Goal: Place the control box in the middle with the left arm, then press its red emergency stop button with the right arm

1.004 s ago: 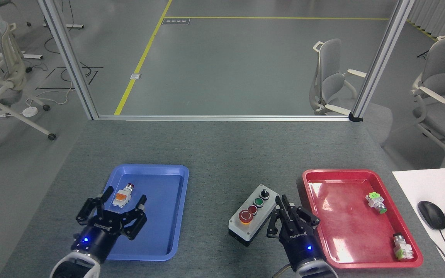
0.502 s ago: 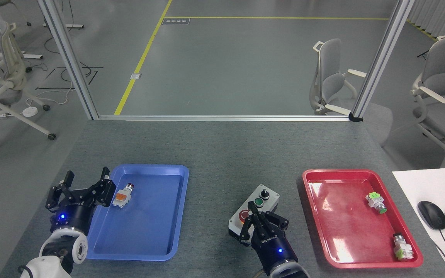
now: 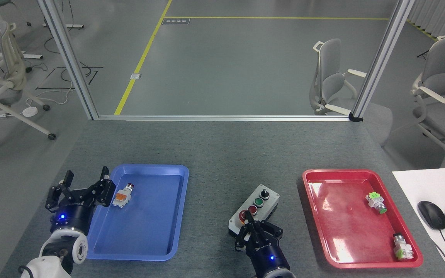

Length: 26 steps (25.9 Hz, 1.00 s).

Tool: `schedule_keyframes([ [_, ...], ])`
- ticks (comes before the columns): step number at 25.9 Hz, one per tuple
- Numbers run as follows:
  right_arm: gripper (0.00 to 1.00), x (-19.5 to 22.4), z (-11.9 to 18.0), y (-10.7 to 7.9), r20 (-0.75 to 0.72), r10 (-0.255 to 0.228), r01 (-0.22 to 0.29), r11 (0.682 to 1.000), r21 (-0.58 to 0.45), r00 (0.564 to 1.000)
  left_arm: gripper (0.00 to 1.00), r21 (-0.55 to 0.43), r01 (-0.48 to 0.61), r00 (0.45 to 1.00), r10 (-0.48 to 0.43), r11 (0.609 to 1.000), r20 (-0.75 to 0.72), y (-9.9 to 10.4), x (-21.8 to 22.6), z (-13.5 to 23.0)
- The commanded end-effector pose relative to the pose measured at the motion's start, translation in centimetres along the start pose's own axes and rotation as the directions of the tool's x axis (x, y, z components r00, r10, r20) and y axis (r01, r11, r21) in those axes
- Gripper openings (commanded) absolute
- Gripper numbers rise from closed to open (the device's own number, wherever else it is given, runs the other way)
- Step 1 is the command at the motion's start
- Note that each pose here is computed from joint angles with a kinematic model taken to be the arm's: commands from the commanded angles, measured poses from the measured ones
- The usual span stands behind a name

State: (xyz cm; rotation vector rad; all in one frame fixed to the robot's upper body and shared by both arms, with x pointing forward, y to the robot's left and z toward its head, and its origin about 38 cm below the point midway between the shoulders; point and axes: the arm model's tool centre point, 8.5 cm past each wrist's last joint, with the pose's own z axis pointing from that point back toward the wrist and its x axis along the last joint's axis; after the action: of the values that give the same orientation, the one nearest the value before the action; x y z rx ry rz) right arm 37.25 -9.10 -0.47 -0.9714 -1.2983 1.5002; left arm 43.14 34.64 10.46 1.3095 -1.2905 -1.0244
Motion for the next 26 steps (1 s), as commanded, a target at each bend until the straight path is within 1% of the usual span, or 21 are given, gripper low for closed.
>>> schedule_keyframes([
  [1,0.0,0.3,0.3,1.4,0.002,0.003,-0.003,0.999,0.035,1.0,0.99,-0.004,0.012,1.0,-0.012,1.0,-0.005,-0.1,-0.3,0.1],
  [6,0.0,0.2,0.3,1.4,-0.002,0.005,-0.005,0.999,0.033,1.0,0.99,-0.007,0.022,1.0,-0.022,1.0,-0.009,-0.2,-0.6,0.2],
  [11,0.0,0.0,0.2,0.6,-0.008,0.004,-0.004,1.0,0.003,1.0,0.99,-0.012,0.018,1.0,-0.018,1.0,-0.013,-0.3,-0.6,0.3],
  [15,0.0,-0.3,0.0,-0.9,-0.017,-0.001,0.001,0.999,-0.051,1.0,0.99,-0.003,0.02,1.0,-0.02,1.0,-0.011,0.0,-0.6,0.2],
  [17,0.0,-0.6,0.0,-1.3,-0.033,-0.001,-0.002,0.997,-0.076,0.999,0.99,-0.004,0.02,1.0,-0.02,1.0,-0.011,0.0,-0.6,0.2],
  [21,0.0,-1.8,0.0,-3.3,-0.073,-0.005,-0.004,0.991,-0.13,0.997,0.99,-0.004,0.02,1.0,-0.02,1.0,-0.011,0.0,-0.6,0.2],
  [22,0.05,-2.2,0.0,-3.6,-0.086,-0.007,-0.005,0.99,-0.139,0.996,0.99,-0.004,0.02,1.0,-0.02,1.0,-0.011,0.0,-0.6,0.2],
  [23,0.13,-2.4,0.1,-3.8,-0.098,-0.008,-0.006,0.99,-0.143,0.995,0.99,-0.004,0.02,1.0,-0.02,1.0,-0.011,0.0,-0.6,0.2],
  [26,0.42,-3.5,0.3,-4.3,-0.133,-0.007,-0.014,0.988,-0.155,0.991,0.99,-0.006,0.021,1.0,-0.021,1.0,-0.012,-0.1,-0.7,0.3],
])
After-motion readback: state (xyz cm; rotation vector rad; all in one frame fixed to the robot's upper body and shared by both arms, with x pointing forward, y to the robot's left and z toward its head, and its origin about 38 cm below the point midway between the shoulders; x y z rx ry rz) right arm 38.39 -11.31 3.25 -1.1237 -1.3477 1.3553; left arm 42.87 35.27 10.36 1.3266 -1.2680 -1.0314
